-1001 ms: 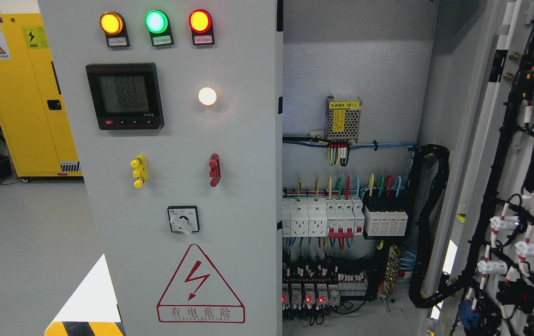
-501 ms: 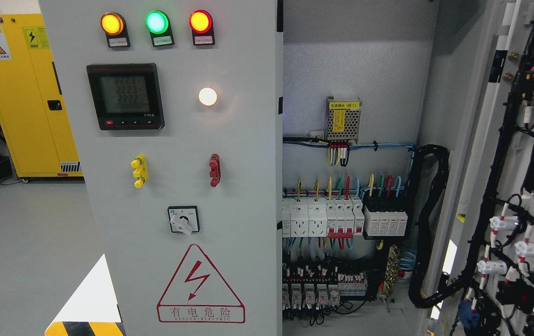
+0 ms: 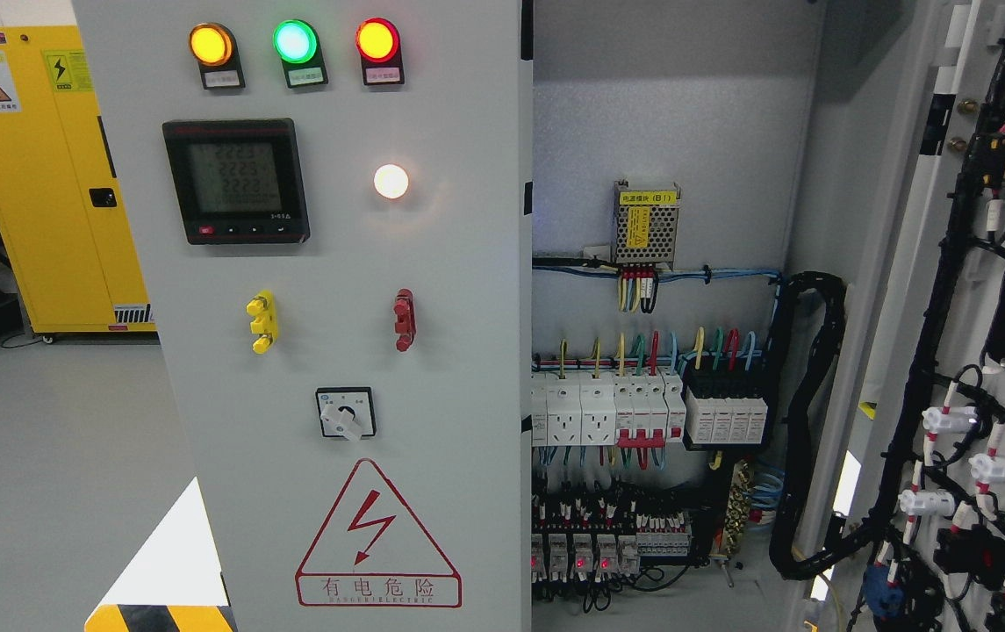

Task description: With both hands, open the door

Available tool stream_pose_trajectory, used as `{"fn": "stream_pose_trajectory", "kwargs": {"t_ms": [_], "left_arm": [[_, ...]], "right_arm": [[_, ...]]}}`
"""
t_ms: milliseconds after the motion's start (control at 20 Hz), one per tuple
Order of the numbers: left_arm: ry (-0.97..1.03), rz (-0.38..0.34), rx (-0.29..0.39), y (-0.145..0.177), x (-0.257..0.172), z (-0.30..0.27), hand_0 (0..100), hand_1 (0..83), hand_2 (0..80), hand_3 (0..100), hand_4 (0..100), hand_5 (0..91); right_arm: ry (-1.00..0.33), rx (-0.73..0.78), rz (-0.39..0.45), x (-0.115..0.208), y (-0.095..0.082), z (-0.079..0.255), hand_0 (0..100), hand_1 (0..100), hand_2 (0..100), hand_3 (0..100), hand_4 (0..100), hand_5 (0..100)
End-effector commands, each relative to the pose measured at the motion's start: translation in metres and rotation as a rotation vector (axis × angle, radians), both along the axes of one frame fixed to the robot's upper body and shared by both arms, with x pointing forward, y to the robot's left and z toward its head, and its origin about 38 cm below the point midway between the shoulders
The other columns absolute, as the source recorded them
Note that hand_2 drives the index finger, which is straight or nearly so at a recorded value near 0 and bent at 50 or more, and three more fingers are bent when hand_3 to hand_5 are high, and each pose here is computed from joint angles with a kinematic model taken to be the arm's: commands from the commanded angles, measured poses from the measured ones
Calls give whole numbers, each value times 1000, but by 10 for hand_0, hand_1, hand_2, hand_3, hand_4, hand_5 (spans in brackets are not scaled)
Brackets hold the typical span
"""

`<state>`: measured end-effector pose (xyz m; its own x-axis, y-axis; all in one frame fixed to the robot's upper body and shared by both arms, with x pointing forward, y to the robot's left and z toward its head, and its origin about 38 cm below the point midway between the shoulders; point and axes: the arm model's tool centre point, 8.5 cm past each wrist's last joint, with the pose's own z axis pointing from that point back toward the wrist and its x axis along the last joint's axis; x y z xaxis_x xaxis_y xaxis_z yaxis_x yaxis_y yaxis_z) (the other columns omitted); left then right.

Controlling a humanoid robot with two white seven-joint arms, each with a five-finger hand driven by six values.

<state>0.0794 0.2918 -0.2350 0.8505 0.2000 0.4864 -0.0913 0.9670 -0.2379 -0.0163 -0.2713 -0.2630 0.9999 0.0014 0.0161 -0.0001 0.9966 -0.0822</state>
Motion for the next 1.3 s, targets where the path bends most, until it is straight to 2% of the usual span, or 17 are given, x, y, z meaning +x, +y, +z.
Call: {"fn": "stream_pose_trajectory", "kwargs": {"t_ms": [0,100,250,400,751,901,1251], "left_arm": [[530,187,20,0,-132,-21,232,231,0,0,0,0],[554,159,52,0,-135,-21,253,218,0,0,0,0],[574,39,112,2,-138,-21,276,196,0,0,0,0],[581,0,133,0,-138,-21,289,185,0,0,0,0],[580,-10,116,-14,-139,-23,301,179,0,0,0,0],[577,-22,111,-19,-139,-23,305,176,0,0,0,0],[538,-10,132,-14,-137,-23,309,175,0,0,0,0]], "right_arm": [[3,25,26,0,17,-1,216,106,0,0,0,0],[1,25,26,0,17,-1,215,106,0,0,0,0],[1,25,26,0,17,-1,215,107,0,0,0,0],[0,25,26,1,17,-1,215,107,0,0,0,0],[0,27,29,1,18,-1,215,107,0,0,0,0],[2,42,24,-1,28,-2,215,107,0,0,0,0],[-7,37,16,3,25,-2,215,107,0,0,0,0]]}}
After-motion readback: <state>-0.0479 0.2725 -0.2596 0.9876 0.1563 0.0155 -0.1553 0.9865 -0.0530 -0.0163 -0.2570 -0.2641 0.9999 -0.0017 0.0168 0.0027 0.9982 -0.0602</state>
